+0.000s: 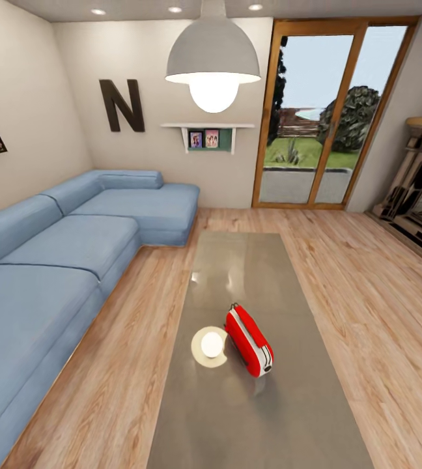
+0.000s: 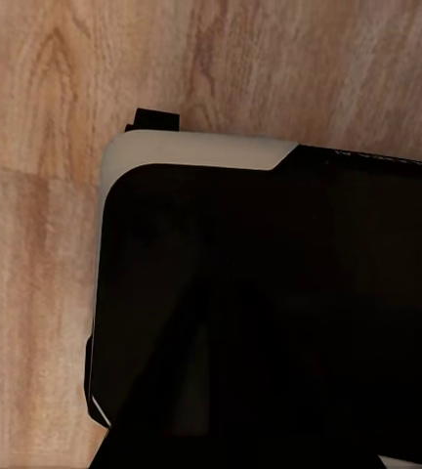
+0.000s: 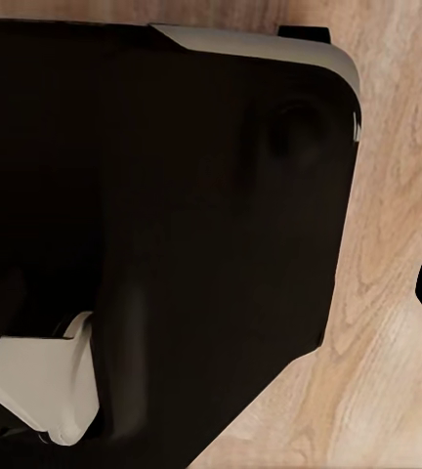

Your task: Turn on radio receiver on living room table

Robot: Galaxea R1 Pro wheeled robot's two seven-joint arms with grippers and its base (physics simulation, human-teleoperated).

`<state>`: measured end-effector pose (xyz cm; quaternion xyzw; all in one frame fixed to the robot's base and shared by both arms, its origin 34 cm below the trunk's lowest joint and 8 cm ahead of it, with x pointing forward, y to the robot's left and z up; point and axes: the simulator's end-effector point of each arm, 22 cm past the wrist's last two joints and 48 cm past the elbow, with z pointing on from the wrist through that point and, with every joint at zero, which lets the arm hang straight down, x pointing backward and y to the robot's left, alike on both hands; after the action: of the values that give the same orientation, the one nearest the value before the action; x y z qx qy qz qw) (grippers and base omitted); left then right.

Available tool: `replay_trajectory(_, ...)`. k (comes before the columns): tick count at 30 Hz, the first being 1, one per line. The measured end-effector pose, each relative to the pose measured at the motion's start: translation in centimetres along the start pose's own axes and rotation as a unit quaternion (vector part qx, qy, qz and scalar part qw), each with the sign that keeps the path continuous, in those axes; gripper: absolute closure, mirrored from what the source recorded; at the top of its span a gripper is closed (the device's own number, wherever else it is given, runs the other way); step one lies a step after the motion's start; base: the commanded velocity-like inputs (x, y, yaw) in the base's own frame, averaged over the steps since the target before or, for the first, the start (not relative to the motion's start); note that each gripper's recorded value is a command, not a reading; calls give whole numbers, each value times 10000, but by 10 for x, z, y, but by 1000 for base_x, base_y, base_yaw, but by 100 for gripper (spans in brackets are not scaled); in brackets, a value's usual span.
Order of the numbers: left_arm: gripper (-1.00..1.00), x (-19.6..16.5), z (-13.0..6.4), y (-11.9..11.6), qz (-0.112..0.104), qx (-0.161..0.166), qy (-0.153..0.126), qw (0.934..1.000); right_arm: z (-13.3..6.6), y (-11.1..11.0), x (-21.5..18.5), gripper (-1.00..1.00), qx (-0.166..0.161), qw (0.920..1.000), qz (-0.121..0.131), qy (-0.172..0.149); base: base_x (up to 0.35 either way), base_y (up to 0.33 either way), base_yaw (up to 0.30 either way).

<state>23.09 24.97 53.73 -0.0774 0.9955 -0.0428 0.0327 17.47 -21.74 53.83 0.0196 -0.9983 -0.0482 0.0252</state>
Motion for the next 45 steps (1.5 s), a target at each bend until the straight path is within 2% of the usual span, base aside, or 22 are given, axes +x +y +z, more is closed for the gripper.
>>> replay_trajectory(22,100,-17,-3,-1,91,28,-204,9997,-2,-3,-14,-100,22,9998,-21,-175,0,0,0)
replay_trajectory(32,100,-18,-3,-1,87,27,-212,9997,-3,-8,-14,-100,57,9997,-133,-187,0,0,0)
replay_trajectory(45,100,-18,-3,-1,88,26,-212,9997,-3,-8,-14,-100,56,9997,-139,-187,0,0,0)
